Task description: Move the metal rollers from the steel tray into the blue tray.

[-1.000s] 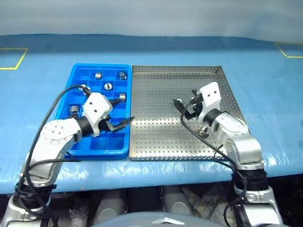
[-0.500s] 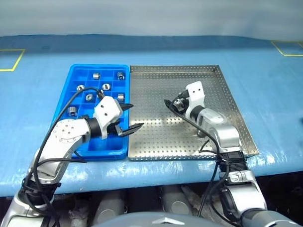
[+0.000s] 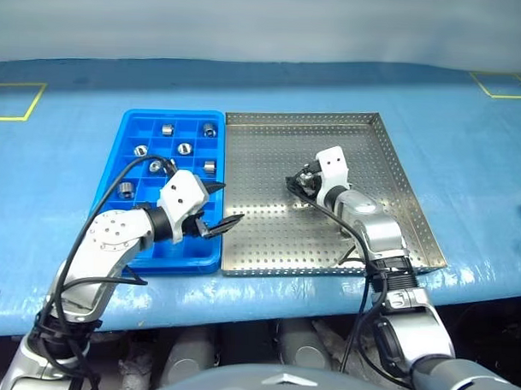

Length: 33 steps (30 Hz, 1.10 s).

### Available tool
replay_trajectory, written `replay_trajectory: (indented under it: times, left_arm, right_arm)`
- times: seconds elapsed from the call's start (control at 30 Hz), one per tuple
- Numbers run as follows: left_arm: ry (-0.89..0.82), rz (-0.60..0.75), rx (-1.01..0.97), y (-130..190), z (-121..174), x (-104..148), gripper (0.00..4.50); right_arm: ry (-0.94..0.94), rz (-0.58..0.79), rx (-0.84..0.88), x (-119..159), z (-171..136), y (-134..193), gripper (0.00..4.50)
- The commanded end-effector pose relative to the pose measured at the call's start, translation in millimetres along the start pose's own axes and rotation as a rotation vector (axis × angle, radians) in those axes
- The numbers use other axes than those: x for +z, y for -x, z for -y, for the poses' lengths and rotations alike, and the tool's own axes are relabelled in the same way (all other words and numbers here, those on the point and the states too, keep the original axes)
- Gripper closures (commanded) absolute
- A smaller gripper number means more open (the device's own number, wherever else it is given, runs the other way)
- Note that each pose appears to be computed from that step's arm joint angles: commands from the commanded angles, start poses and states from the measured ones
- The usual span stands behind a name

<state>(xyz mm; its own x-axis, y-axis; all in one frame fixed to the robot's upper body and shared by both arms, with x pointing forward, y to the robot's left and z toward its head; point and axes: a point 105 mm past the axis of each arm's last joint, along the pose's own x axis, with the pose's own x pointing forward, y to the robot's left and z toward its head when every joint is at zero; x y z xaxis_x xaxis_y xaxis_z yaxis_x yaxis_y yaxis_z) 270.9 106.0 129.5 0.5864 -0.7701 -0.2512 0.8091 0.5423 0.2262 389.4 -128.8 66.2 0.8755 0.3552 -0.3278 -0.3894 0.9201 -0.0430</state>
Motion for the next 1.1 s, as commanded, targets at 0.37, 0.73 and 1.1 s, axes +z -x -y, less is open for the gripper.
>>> replay_trajectory:
  times: [0.37, 0.73, 1.1]
  left_arm:
    - [-0.045, 0.044, 0.0, 3, 4, 13, 0.69]
    - [0.026, 0.041, 0.168, 39, 2, 7, 0.69]
    - [0.021, -0.078, 0.444, 105, -6, -1, 0.69]
  right_arm:
    - [0.008, 0.079, -0.029, 21, 5, 4, 2.65]
    - [0.057, 0.226, 0.28, 63, -56, 17, 2.65]
    - [0.159, 0.343, 0.667, 99, -129, 26, 2.65]
